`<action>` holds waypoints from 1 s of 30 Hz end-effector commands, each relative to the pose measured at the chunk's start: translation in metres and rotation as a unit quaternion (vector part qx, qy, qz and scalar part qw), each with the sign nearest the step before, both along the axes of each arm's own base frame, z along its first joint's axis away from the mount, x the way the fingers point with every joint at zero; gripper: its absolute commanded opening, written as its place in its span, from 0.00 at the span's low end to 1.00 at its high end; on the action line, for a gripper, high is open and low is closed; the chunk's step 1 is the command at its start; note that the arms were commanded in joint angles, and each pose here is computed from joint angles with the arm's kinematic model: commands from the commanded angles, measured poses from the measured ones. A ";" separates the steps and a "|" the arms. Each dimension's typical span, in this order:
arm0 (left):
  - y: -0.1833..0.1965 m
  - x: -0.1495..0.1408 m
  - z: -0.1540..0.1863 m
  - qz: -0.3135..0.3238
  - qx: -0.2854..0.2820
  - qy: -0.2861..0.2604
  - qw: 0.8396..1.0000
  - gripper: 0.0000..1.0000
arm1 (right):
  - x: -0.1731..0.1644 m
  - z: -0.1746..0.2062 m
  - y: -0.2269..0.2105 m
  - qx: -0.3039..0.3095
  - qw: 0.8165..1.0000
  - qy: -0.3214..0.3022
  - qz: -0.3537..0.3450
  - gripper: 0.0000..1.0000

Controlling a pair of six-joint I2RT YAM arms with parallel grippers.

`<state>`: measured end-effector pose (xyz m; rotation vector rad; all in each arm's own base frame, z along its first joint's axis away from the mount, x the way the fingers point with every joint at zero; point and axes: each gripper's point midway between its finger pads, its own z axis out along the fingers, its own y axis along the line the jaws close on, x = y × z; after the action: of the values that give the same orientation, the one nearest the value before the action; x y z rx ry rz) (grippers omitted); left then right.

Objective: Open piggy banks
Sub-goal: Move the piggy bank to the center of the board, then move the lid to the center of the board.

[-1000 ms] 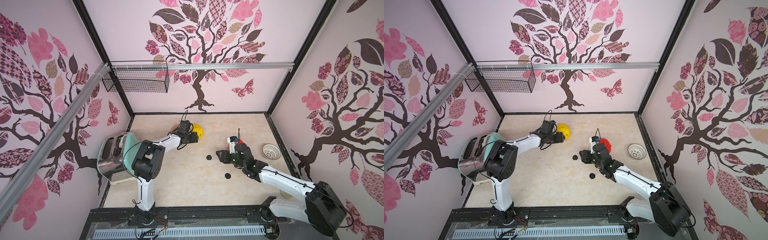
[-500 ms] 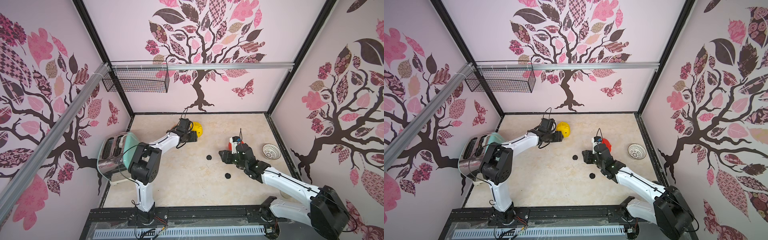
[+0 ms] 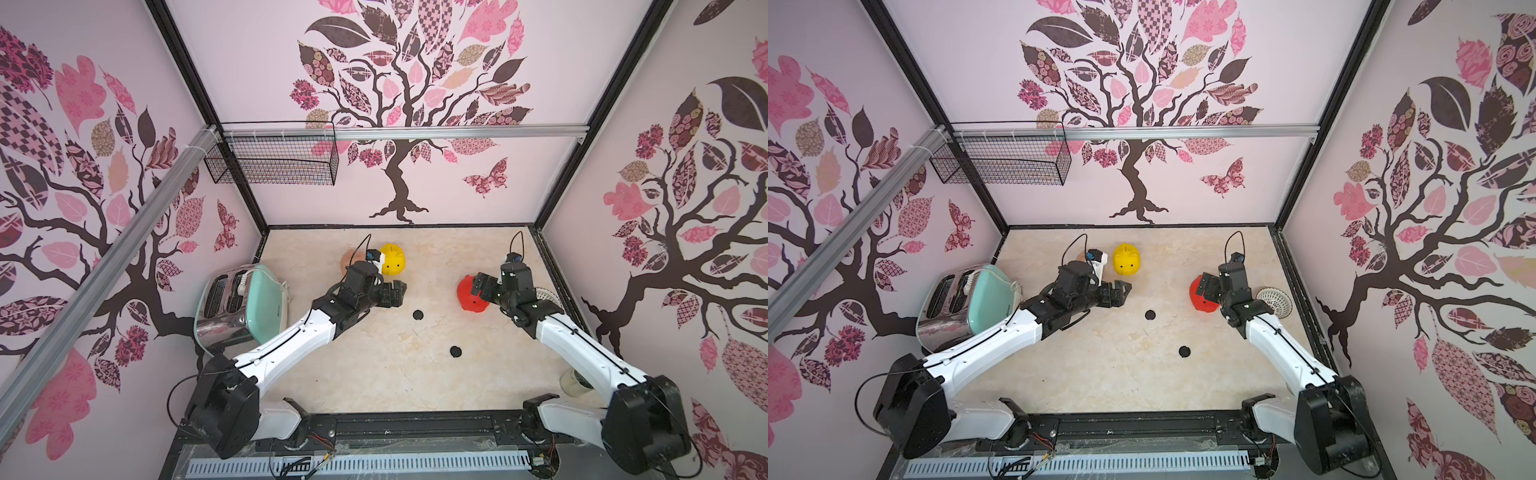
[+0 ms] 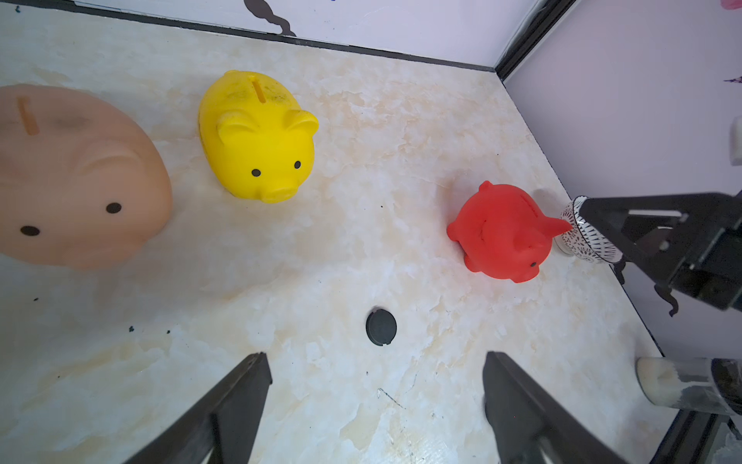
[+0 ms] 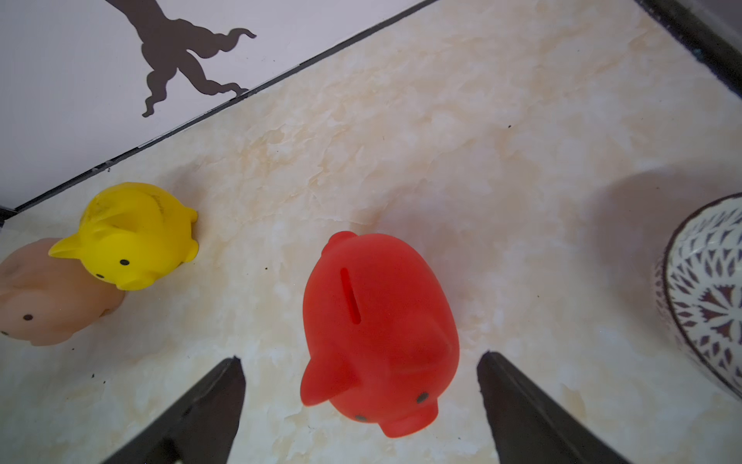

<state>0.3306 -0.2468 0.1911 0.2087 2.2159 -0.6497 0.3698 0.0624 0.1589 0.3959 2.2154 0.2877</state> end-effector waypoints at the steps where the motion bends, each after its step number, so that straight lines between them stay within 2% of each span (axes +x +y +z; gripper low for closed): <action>1: -0.001 -0.005 -0.008 -0.003 -0.019 0.001 1.000 0.90 | 0.010 -0.015 -0.002 0.029 0.999 0.037 0.021 0.96; 5: -0.004 -0.011 -0.020 -0.023 -0.012 0.017 1.000 0.88 | 0.004 -0.018 0.004 0.027 0.997 0.065 0.037 0.93; 10: -0.007 -0.015 -0.036 -0.031 -0.014 0.033 0.999 0.86 | -0.053 -0.003 0.018 -0.019 0.999 0.037 0.034 0.85; 12: 0.000 -0.014 -0.035 -0.009 -0.023 0.025 0.999 0.86 | -0.076 0.003 0.034 -0.020 0.998 0.017 0.057 0.79; 15: 0.021 -0.011 -0.031 0.032 -0.035 0.015 0.999 0.85 | -0.093 -0.004 0.074 0.032 0.990 0.008 0.137 0.67; 18: 0.055 -0.007 -0.029 0.088 -0.070 0.015 0.994 0.84 | -0.090 -0.028 0.117 0.074 0.973 0.047 0.216 0.60; 20: 0.075 -0.008 -0.030 0.119 -0.079 0.015 0.990 0.84 | -0.083 -0.039 0.146 0.054 0.960 0.075 0.263 0.56; 22: 0.089 -0.011 -0.032 0.140 -0.072 0.015 0.987 0.84 | -0.075 -0.046 0.172 0.017 0.950 0.091 0.298 0.56; 24: 0.100 -0.016 -0.034 0.160 -0.069 0.013 0.985 0.84 | -0.063 -0.053 0.193 0.002 0.940 0.114 0.321 0.58; 27: 0.115 -0.020 -0.040 0.182 -0.082 0.020 0.980 0.84 | -0.045 -0.066 0.208 -0.033 0.930 0.147 0.334 0.67; 30: 0.132 -0.021 -0.043 0.203 -0.098 0.024 0.974 0.84 | -0.032 -0.082 0.211 -0.070 0.926 0.176 0.327 0.67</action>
<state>0.3106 -0.1270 0.1508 -0.2892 2.1435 -0.6319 0.3365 0.2789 0.0906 -0.3551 2.5756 0.5484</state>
